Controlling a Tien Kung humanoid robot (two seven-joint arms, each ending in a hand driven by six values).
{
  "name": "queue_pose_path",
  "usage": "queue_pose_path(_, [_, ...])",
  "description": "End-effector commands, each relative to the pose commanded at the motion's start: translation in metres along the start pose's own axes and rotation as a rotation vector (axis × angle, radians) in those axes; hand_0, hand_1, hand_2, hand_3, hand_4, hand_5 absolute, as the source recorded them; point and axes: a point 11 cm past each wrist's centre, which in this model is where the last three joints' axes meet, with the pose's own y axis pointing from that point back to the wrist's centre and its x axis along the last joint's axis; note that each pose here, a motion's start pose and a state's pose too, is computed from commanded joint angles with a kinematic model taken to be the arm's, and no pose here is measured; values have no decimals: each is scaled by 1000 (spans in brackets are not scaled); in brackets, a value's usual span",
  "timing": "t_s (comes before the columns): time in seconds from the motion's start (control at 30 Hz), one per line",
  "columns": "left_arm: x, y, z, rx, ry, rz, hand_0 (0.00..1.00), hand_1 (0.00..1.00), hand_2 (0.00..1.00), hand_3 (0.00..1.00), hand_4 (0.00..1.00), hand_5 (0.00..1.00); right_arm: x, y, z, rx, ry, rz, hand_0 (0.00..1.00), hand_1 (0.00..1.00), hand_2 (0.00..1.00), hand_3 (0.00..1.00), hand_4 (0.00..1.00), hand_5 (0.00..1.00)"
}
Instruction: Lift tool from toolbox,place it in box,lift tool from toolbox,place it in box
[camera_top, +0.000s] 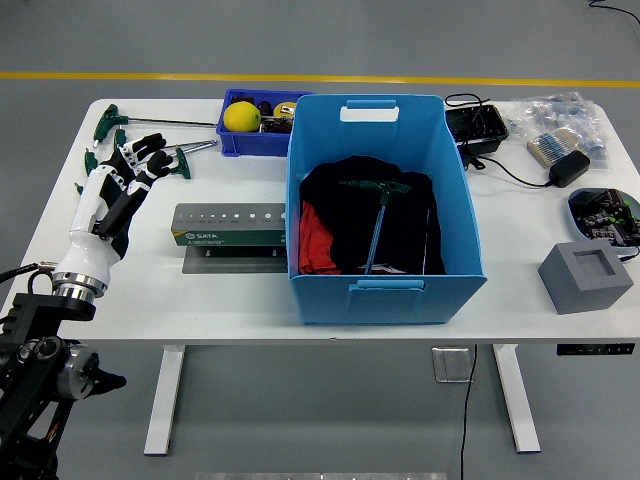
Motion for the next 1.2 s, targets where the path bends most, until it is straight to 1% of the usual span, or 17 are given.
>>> queue_pose_path(0.03, [-1,-1,1,-3,1,-1,761,763,844,771,902,615,-1,0,-1,-5,-3,-10,718,720,782,591,786,706])
queue_pose_path(0.07, [-1,-1,1,-5,1,-2,760,762,845,772,903,615,-1,0,-2,-6,-5,-14,835,801,848,681,856,732])
queue_pose_path(0.1, [-2,-2,2,-7,2,-4,760,762,845,772,903,615,-2,0,-3,-12,-13,-29,835,801,848,681,856,732])
queue_pose_path(0.13, [-3,-2,3,-9,4,-6,760,762,845,772,903,615,-6,0,-2,-24,-57,-63,835,801,848,681,856,732])
queue_pose_path(0.23, [-5,-4,3,-12,9,-8,760,762,845,772,903,615,-8,1,1,-29,-105,-103,835,801,848,681,856,732])
queue_pose_path(0.27, [-5,-4,4,-13,11,-9,760,762,845,775,903,615,-8,1,1,-29,-106,-106,901,857,892,778,916,776])
queue_pose_path(0.47, [-4,-4,2,-13,18,1,759,762,843,776,904,615,-7,1,4,-23,-99,-100,897,857,892,766,911,766])
queue_pose_path(0.67, [-14,-6,0,-8,26,-22,759,762,845,777,904,613,-8,1,7,-24,-116,-93,887,851,886,755,906,762])
queue_pose_path(0.83, [-19,-3,-5,4,34,-32,759,762,845,777,904,613,-10,1,11,-34,-121,-99,887,851,886,755,906,762])
queue_pose_path(0.9, [-23,-2,-9,18,49,-39,757,761,841,775,904,612,-12,1,15,-44,-124,-100,881,845,880,750,905,761])
queue_pose_path(0.97, [-28,-3,-9,19,69,-48,757,761,841,775,904,612,-11,1,16,-45,-128,-98,881,845,880,750,905,761])
queue_pose_path(1.03, [-33,-6,-6,8,78,-59,757,761,841,775,904,612,-10,1,14,-37,-143,-94,881,845,880,750,905,761])
queue_pose_path(1.07, [-35,-7,-5,6,80,-63,756,761,840,774,904,611,-9,1,13,-35,-147,-92,861,832,868,725,883,747])
queue_pose_path(1.2, [-38,-11,-1,-7,59,-81,756,761,840,774,904,611,-8,1,10,-31,-157,-90,861,832,868,725,883,747])
